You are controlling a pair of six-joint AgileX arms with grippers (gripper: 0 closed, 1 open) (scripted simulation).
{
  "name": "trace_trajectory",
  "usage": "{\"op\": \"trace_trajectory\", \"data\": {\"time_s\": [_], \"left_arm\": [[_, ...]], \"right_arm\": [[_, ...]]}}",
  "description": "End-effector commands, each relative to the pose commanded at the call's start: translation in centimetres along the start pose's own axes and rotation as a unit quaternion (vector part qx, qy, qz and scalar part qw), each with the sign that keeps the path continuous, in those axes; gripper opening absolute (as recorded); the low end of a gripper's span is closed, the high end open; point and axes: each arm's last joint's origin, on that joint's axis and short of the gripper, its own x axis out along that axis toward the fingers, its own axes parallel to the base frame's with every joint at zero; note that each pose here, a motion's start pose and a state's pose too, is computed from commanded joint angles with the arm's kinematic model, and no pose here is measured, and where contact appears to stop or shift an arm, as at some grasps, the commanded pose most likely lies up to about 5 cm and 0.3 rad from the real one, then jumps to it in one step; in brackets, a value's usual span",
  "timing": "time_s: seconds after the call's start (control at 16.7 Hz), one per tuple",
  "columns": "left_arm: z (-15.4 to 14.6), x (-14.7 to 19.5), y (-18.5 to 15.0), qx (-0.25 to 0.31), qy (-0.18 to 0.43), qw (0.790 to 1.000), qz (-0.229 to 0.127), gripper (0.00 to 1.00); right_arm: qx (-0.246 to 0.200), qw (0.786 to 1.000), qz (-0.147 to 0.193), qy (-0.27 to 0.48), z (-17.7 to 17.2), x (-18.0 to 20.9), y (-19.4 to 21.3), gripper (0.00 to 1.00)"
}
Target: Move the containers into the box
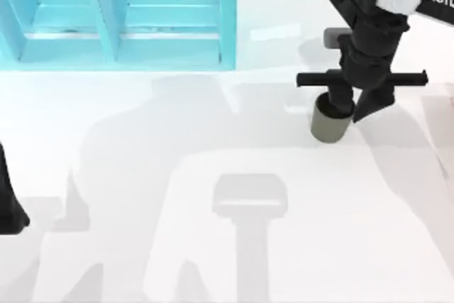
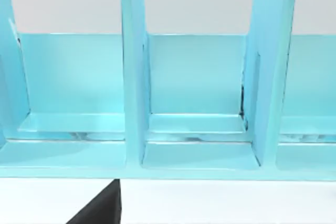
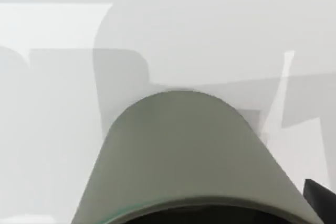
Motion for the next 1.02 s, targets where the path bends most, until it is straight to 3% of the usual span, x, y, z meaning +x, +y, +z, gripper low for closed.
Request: {"op": "trace_trajectory", "data": {"time_s": [0.6,1.02], "left_arm": [[0.0,0.0,0.0,0.0,0.0,1.0,0.0,1.0],[0.0,0.0,0.0,0.0,0.0,1.0,0.0,1.0]], "right_arm": [[0.002,1.0,0.0,-0.001,0.1,-0.2,-0.2,0.0],[0.004,1.0,-0.002,0.007,0.6,-6.1,-6.3,0.0]]}}
